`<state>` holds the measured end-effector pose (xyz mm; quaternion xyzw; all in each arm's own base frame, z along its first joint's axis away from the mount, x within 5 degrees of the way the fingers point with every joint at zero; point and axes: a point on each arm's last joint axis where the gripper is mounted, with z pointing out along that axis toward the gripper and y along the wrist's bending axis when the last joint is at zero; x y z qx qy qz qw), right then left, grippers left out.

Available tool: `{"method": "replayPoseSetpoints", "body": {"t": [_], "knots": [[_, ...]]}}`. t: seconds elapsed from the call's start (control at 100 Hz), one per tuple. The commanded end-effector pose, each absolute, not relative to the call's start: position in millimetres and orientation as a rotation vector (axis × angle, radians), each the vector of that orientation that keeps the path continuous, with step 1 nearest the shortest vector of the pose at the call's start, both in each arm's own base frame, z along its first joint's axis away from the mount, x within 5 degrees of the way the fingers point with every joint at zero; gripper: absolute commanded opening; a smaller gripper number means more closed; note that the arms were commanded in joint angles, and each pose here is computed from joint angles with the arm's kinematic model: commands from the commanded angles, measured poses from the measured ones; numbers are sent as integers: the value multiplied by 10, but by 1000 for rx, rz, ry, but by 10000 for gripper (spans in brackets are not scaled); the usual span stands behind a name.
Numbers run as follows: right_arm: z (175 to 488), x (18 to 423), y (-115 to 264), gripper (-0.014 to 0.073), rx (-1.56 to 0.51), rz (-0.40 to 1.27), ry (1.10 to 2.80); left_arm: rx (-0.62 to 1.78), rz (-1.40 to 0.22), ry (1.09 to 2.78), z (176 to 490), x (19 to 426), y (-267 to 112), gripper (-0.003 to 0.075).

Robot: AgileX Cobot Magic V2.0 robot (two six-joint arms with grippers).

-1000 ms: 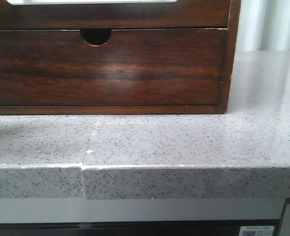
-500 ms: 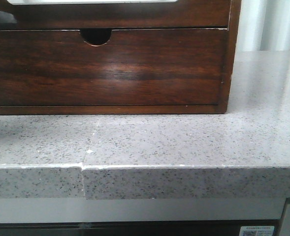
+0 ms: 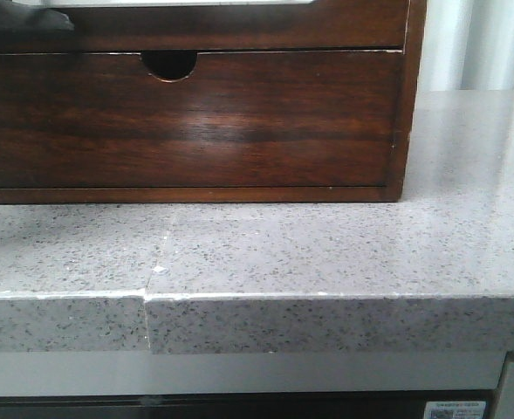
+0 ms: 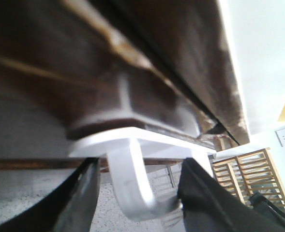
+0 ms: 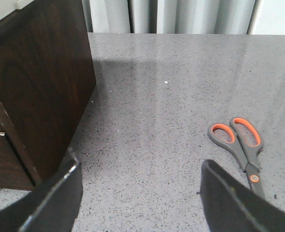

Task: Put scissors in drawer with both arms
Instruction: 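Grasp the white drawer handle with the left gripper, then pull the drawer open toward the robot with the left gripper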

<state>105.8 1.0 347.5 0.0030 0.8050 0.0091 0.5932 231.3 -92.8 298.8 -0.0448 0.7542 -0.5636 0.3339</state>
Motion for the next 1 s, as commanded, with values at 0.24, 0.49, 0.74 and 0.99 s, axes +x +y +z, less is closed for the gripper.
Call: {"method": "replayPoseSetpoints", "body": {"t": [0.24,0.49,0.74,0.99], "knots": [[3641,1084,10,461,9,22,1771,-141,-1550,1853,3189,2329,-936,299],[3640,1084,10,461,9,22,1773,-119,-1573,1849,3199,2312,-948,134],[3636,1083,10,461,9,22,1777,32,-1612,1887,3195,2212,-1000,36],[3629,1082,10,461,9,22,1785,122,-1585,1910,3176,1975,-994,-20]]}}
